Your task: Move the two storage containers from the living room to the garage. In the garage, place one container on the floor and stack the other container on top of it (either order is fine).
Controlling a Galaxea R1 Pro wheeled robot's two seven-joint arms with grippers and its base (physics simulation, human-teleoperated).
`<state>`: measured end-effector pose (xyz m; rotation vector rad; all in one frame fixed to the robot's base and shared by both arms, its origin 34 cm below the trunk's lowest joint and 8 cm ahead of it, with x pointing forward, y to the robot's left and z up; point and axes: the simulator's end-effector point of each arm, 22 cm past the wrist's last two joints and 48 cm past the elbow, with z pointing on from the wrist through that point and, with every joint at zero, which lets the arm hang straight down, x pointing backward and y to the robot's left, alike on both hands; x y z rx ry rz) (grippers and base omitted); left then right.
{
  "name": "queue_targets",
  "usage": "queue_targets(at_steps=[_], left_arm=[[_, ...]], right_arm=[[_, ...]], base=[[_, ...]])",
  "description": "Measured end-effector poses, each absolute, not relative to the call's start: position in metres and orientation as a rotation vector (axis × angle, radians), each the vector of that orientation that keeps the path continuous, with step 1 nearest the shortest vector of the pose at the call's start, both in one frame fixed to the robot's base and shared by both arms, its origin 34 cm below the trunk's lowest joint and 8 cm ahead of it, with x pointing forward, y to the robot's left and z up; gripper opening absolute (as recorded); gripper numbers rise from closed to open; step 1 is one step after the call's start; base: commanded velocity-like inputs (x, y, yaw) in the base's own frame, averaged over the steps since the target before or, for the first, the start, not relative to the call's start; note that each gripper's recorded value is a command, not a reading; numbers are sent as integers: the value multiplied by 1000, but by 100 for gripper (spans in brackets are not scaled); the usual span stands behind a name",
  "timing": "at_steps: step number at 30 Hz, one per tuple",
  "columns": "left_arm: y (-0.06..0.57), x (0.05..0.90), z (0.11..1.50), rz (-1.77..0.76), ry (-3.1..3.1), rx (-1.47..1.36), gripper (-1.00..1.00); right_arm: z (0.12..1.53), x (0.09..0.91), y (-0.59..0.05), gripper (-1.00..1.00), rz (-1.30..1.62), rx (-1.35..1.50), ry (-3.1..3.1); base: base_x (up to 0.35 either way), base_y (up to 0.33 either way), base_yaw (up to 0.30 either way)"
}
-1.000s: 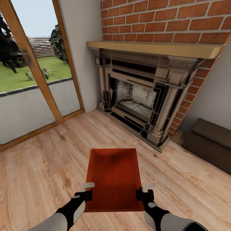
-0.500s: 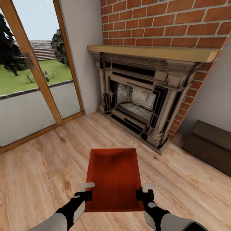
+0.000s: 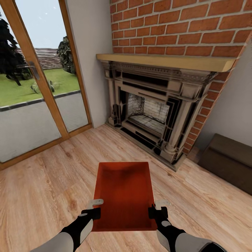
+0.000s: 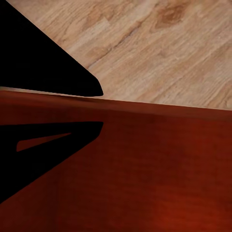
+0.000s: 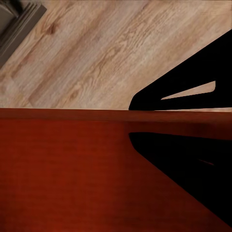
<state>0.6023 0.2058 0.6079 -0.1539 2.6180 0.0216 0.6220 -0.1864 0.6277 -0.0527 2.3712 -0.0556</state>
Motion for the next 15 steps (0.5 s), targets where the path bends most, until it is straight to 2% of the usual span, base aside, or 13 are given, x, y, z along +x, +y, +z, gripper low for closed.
queue_targets(at_steps=[15], left_arm=[[206, 610, 619, 20, 2594, -153, -100]], right_arm=[[640, 629, -186, -100, -56, -52, 2347]], base=[[0, 0, 0]])
